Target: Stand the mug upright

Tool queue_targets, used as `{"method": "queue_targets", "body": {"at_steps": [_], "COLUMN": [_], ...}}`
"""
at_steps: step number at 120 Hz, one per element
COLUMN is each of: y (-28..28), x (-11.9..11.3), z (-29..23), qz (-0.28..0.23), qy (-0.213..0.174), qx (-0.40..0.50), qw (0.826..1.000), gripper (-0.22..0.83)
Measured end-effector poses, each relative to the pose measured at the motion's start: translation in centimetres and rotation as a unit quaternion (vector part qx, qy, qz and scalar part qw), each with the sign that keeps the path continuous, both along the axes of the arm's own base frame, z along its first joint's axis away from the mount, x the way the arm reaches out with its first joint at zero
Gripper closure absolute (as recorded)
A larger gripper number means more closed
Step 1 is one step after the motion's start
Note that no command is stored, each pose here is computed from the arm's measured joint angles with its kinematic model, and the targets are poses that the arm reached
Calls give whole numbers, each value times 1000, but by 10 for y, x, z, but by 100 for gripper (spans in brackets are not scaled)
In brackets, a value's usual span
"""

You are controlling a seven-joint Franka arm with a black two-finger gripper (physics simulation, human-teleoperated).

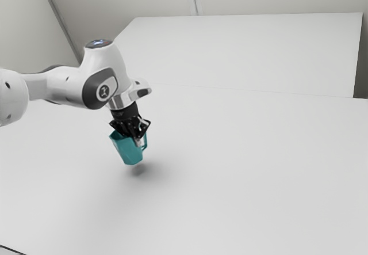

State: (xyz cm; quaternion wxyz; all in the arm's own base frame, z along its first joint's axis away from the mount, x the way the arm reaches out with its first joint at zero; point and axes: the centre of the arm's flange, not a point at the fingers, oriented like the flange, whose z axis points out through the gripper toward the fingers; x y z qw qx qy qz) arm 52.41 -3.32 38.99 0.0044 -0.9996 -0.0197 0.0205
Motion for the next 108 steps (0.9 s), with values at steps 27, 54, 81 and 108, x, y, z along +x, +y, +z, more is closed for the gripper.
{"method": "queue_targets", "body": {"at_steps": [27, 54, 81, 108], "y": [0, 8, 7, 6], "x": [10, 17, 19, 14], "z": [-27, -47, -38, 8], "qz": [-8, -6, -10, -13], "qy": [-2, -6, -20, -56], "qx": [1, 0, 0, -2], "qw": [1000, 1000, 1000, 998], "gripper": [77, 77, 36, 12]}}
